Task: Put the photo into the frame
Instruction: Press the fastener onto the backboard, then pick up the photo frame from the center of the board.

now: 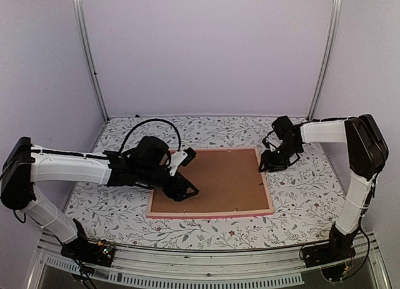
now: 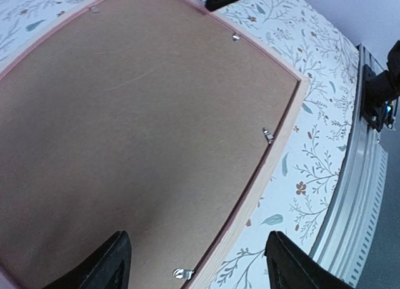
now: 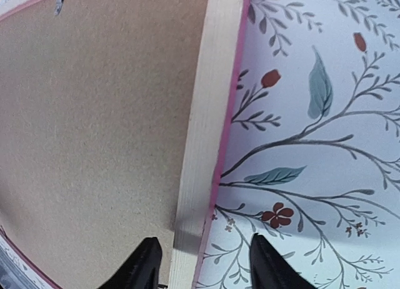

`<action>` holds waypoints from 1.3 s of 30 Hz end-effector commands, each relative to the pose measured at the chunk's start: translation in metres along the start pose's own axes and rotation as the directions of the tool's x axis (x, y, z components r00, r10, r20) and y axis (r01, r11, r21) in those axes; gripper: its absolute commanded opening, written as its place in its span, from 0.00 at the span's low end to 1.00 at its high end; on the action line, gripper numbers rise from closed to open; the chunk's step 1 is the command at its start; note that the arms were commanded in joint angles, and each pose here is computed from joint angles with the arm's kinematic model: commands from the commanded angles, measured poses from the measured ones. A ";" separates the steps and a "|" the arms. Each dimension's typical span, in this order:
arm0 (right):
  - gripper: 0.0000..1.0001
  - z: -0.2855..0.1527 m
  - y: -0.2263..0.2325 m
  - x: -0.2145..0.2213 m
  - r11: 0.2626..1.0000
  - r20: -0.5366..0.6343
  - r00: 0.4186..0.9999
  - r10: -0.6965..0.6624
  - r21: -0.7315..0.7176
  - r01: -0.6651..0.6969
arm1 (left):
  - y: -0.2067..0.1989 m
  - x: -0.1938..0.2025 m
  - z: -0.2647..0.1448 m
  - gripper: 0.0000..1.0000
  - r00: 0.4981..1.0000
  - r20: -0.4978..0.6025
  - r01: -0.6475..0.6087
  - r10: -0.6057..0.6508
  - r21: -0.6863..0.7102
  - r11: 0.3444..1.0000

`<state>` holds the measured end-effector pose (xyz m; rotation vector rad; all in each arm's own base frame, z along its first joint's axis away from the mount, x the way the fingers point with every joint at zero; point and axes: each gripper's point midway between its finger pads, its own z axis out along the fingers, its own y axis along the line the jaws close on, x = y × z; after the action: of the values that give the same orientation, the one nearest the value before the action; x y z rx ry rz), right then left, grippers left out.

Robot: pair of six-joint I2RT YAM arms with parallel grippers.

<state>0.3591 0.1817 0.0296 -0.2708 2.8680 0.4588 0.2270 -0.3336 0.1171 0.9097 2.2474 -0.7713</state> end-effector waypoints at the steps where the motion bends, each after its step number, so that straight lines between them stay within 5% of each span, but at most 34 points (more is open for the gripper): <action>1: 0.56 -0.027 0.000 -0.019 0.999 0.081 0.996 -0.029 0.041 0.026 | -0.046 -0.002 0.029 0.77 0.979 -0.037 -0.197 0.202 0.107 0.974; 10: 0.64 -0.054 0.009 0.006 1.000 0.111 0.994 -0.006 -0.012 0.007 | -0.094 0.030 0.090 0.75 0.877 -0.199 -0.400 0.438 0.203 0.894; 21: 0.65 -0.042 0.006 0.046 0.998 0.061 0.997 0.043 -0.057 -0.039 | -0.086 0.061 0.118 0.52 0.794 -0.321 -0.495 0.516 0.150 0.856; 30: 0.65 -0.037 0.011 0.073 0.990 0.033 0.996 0.079 -0.121 -0.074 | -0.075 0.067 0.119 0.24 0.780 -0.348 -0.526 0.520 0.086 0.846; 39: 0.65 -0.038 0.023 0.089 0.975 0.025 0.993 0.113 -0.197 -0.106 | -0.088 0.034 0.105 0.00 0.807 -0.260 -0.536 0.531 0.057 0.842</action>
<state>0.2647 0.1670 0.0417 -0.1461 2.8563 0.6671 0.1707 -0.4418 0.0249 1.6834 2.0583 -0.3697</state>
